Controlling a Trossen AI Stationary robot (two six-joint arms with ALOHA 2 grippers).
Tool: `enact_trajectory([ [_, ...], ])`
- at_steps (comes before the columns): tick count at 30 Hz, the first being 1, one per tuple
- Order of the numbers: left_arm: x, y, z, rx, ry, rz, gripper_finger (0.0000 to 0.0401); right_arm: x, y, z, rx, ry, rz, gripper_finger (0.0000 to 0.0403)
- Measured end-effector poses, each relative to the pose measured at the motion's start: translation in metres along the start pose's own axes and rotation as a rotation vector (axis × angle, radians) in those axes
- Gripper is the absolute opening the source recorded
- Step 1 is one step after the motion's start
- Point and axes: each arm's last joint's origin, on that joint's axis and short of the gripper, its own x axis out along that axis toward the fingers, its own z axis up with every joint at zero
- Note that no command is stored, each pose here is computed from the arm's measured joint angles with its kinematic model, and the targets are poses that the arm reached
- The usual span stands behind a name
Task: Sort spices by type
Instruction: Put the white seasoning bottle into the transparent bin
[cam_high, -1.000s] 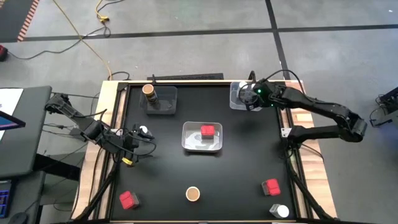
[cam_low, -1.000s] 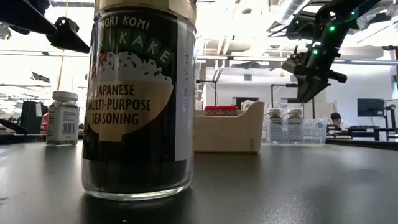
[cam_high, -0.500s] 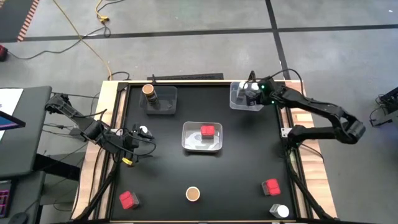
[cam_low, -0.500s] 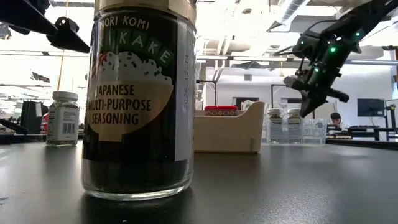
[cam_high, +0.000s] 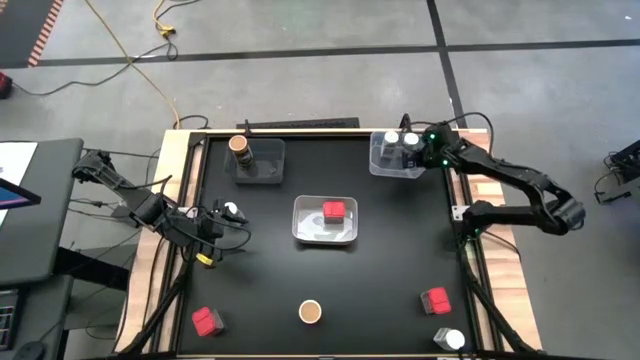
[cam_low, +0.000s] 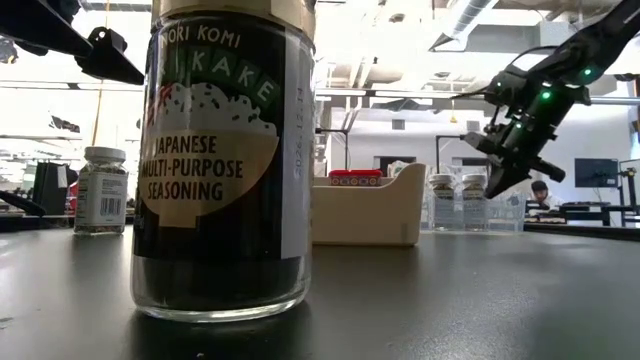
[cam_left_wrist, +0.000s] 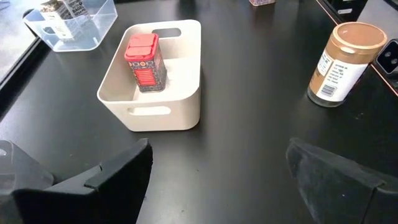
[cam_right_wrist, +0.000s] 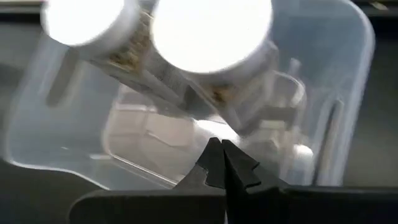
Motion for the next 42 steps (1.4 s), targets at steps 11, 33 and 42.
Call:
enact_trajectory([
  [11,0.0,0.0,0.0,0.0,0.0,0.0,0.0355,0.012,-0.005,0.003,-0.006,0.014,0.031,0.0011],
  [33,0.0,0.0,0.0,0.004,0.0,0.002,0.0355,0.01,-0.004,0.005,0.042,-0.056,-0.072,0.0011],
  [42,0.0,0.0,0.0,0.011,0.004,0.002,0.0355,0.005,-0.005,0.007,0.044,-0.096,-0.104,0.0011],
])
